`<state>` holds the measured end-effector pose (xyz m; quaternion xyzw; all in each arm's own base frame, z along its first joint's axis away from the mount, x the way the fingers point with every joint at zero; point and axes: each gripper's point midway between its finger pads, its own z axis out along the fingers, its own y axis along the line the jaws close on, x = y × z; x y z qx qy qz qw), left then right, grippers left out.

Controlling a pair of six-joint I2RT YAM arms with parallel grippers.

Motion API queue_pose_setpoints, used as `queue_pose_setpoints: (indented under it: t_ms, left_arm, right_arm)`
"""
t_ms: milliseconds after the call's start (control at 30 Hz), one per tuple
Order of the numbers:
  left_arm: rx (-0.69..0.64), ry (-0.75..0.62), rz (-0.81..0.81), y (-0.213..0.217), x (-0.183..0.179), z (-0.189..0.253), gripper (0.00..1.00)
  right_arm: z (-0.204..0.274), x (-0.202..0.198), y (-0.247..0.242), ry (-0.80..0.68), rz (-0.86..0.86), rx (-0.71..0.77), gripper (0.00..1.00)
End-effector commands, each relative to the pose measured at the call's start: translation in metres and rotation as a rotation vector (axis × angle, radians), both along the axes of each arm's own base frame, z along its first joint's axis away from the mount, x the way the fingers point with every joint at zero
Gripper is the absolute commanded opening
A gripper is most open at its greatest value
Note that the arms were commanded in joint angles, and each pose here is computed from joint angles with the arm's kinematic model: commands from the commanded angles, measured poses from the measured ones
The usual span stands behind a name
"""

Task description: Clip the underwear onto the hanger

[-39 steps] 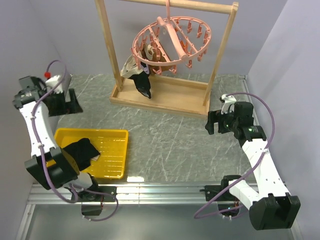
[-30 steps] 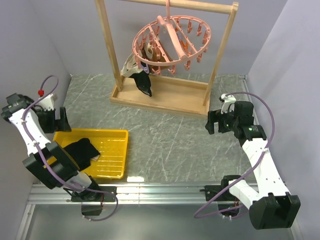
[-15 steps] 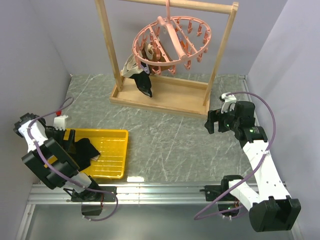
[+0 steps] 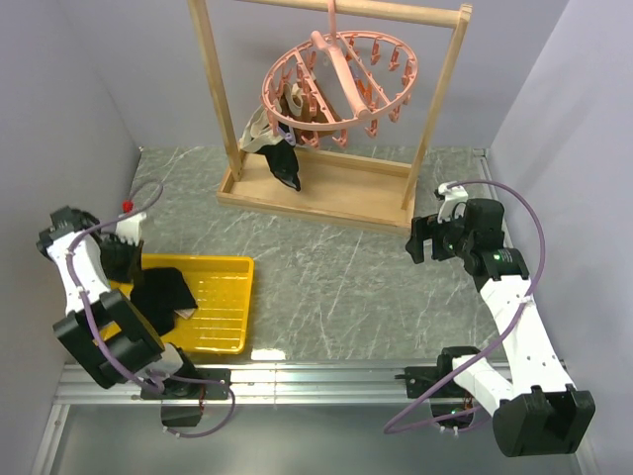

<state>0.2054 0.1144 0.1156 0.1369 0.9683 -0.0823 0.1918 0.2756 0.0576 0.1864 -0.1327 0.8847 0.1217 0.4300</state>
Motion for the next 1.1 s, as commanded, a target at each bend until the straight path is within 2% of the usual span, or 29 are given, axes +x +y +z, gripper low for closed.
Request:
queue_pose_setpoints:
  t_ms: [0,167,267,400,533,633,733,833,933,1067]
  left_arm:
    - [-0.094,-0.196,-0.069,-0.041,0.026,0.078,0.0]
    - [-0.209,-0.362,-0.213,-0.106,0.045,0.15,0.0]
    - [-0.294,-0.431,-0.273,-0.139,0.051,0.177,0.0]
    - [-0.401,-0.576,-0.386,-0.187,0.059,0.24,0.0]
    - [-0.536,-0.634,-0.494,-0.237,0.053,0.282,0.0]
    - [-0.633,-0.623,-0.586,-0.277,0.047,0.29,0.0]
    - [-0.675,-0.571,-0.683,-0.317,0.041,0.276,0.0]
    - [-0.683,-0.492,-0.79,-0.356,0.027,0.24,0.0]
    - [-0.636,-0.418,-0.827,-0.373,0.025,0.2,0.0]
    - [-0.541,-0.256,-0.947,-0.393,0.003,0.125,0.0]
  right_arm:
    - [0.027,0.01,0.003,-0.073,0.011,0.012,1.0]
    - [0.028,0.011,0.003,-0.072,0.006,0.014,1.0]
    - [0.029,0.012,0.003,-0.064,0.003,0.014,1.0]
    - [0.033,0.015,0.003,-0.062,0.005,0.015,1.0]
    - [0.037,0.017,0.003,-0.064,0.002,0.016,1.0]
    - [0.035,0.018,0.003,-0.046,0.003,0.016,1.0]
    - [0.033,0.017,0.003,-0.025,0.005,0.011,1.0]
    - [0.029,0.015,0.002,-0.006,0.015,-0.005,1.0]
    - [0.024,0.01,0.004,0.025,0.041,-0.01,1.0]
    - [0.014,0.003,0.008,0.071,0.099,-0.015,1.0]
